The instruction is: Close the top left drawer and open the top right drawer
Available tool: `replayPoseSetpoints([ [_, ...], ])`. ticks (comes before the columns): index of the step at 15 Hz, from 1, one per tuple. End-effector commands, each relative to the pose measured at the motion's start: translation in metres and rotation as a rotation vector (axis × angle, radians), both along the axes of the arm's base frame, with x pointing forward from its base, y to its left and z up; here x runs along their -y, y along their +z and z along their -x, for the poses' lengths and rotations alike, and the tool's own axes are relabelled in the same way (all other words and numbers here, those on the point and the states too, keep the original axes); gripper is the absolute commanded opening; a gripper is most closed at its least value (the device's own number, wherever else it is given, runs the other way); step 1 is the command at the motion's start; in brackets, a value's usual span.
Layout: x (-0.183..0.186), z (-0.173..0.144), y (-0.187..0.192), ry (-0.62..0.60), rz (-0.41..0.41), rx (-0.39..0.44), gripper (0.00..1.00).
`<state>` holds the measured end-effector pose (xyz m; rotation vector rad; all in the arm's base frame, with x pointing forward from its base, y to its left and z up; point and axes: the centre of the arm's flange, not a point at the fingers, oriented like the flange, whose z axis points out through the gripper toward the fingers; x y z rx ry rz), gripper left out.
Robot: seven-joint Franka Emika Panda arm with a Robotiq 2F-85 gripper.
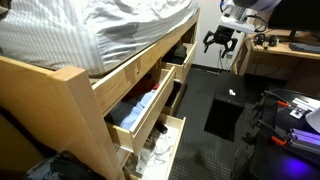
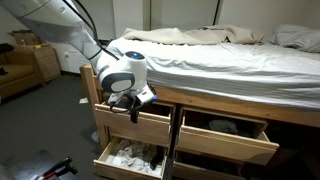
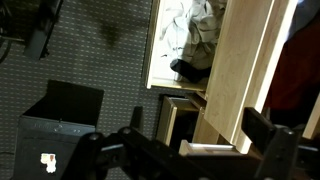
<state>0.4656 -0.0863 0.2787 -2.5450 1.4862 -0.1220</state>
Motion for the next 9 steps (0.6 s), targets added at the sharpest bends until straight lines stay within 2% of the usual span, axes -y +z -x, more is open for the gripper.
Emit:
replayPoseSetpoints([
  [1, -0.002, -0.008, -0.001, 0.025, -0.014, 0.005, 1.00],
  [2, -0.008, -0.022, -0.005, 0.104, -0.065, 0.028, 1.00],
  [4, -0.035, -0.057, -0.011, 0.200, -0.110, 0.065, 1.00],
  [7, -0.095, -0.108, -0.011, 0.355, -0.173, 0.092, 1.00],
  [8, -0.116, -0.066, -0.031, 0.405, -0.201, 0.098, 1.00],
  [9, -0.133, -0.063, -0.042, 0.447, -0.237, 0.105, 1.00],
])
